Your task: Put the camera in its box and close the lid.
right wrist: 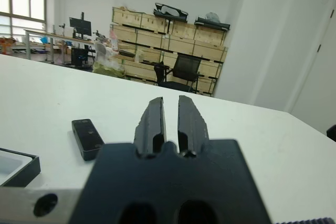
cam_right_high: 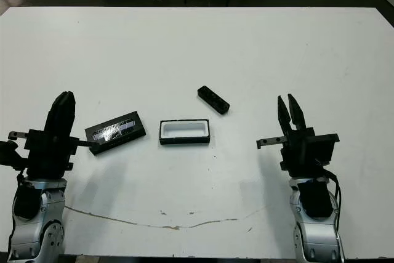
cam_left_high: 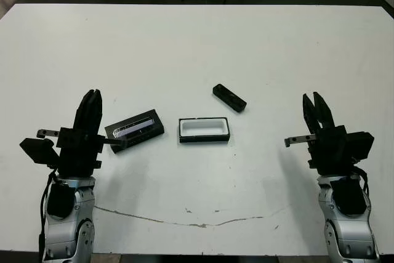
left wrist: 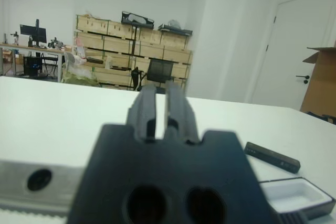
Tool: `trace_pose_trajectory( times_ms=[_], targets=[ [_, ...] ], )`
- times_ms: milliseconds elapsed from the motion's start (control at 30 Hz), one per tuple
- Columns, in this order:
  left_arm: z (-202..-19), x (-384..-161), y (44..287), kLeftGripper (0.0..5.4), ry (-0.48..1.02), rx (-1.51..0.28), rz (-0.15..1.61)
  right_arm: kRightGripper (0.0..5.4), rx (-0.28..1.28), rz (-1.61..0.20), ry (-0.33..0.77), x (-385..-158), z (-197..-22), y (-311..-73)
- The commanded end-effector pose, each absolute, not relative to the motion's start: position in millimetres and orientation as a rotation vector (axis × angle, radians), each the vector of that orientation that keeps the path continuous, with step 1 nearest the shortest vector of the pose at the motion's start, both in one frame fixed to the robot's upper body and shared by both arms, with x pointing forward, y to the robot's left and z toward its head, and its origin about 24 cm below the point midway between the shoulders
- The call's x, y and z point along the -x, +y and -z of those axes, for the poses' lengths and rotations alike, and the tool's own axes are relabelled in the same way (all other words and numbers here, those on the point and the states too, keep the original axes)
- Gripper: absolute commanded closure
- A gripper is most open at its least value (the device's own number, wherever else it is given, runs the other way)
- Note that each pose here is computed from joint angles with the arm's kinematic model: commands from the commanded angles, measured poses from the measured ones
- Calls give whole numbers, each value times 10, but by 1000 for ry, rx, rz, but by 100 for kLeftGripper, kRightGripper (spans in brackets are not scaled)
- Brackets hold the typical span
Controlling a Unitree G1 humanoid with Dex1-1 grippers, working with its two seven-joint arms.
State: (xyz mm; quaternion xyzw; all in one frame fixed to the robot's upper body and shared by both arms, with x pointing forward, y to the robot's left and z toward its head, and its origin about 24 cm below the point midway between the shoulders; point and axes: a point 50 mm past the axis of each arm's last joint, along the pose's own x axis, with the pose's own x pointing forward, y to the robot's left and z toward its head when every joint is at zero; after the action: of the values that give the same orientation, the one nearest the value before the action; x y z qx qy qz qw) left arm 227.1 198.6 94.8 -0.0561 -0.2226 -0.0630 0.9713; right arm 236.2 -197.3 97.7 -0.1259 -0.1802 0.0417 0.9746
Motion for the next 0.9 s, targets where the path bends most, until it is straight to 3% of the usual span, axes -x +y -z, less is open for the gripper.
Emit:
trace_pose_trajectory(
  times_ms=[33, 533, 700, 900],
  targets=[
    [-890, -2253, 1999, 538, -425, 115, 119, 540, 260, -94, -340, -2351, -928, -2001],
    [-871, -2238, 2003, 538, -415, 115, 116, 540, 248, -193, -322, -2368, -980, -1991],
    [-881, -2246, 1993, 538, -423, 103, 116, 540, 248, -273, -368, -2458, -1167, -2035],
    [-875, -2243, 1983, 538, -412, 113, 114, 540, 422, -302, -336, -2603, -1551, -2065]
  ],
)
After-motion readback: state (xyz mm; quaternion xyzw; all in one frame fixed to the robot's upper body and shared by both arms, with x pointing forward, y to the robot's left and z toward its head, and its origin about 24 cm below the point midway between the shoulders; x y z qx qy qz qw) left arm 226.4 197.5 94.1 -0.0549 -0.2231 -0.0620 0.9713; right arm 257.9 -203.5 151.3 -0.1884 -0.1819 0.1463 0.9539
